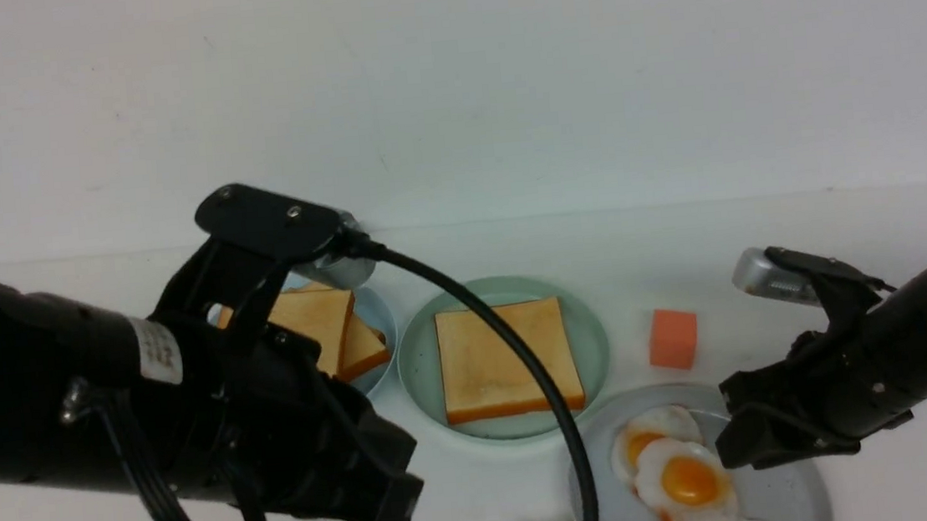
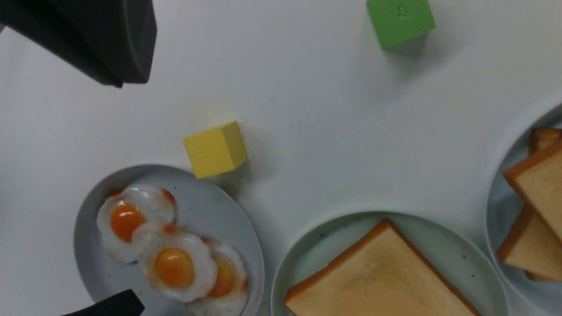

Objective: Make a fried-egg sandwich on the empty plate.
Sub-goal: Use the right arm to grab a fried egg

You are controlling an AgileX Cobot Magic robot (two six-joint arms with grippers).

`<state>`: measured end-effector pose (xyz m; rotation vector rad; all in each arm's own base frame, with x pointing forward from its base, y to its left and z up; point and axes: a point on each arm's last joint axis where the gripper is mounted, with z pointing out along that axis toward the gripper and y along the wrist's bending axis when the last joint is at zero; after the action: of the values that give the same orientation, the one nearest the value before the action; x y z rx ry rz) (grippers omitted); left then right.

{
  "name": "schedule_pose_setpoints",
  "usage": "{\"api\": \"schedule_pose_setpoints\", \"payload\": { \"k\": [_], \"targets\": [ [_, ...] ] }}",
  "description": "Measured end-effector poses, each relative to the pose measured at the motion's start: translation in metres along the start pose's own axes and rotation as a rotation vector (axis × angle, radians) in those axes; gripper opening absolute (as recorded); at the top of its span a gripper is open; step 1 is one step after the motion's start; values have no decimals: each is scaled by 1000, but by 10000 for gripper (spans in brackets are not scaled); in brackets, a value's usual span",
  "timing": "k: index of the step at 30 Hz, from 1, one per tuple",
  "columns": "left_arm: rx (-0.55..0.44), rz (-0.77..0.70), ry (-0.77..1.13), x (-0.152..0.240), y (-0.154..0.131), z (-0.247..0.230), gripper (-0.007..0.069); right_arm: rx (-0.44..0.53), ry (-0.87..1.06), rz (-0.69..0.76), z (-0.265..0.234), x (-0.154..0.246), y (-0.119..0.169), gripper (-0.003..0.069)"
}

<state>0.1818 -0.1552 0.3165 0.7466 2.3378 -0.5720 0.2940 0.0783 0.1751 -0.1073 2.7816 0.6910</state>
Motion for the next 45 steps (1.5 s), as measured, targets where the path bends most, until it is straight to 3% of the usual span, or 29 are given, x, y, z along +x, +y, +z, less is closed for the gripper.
{"api": "schedule_pose_setpoints", "payload": {
  "k": [16, 22, 32, 36, 39, 45],
  "targets": [
    [4, -12, 29, 3, 0, 1, -13, 30, 14, 49, 24, -3, -14, 242],
    [5, -12, 34, 3, 0, 1, -13, -6, 17, 130, 33, -4, -15, 242],
    [5, -12, 34, 3, 0, 1, -13, -46, 55, 115, 37, -3, -13, 237],
    [5, -12, 34, 3, 0, 1, -11, -55, 68, 109, 37, -2, -12, 181],
    [5, -12, 35, 3, 0, 1, -10, -65, 78, 97, 37, -1, -11, 31],
    [5, -12, 35, 3, 0, 1, -6, -69, 79, 92, 37, -1, -11, 8]
  ]
}}
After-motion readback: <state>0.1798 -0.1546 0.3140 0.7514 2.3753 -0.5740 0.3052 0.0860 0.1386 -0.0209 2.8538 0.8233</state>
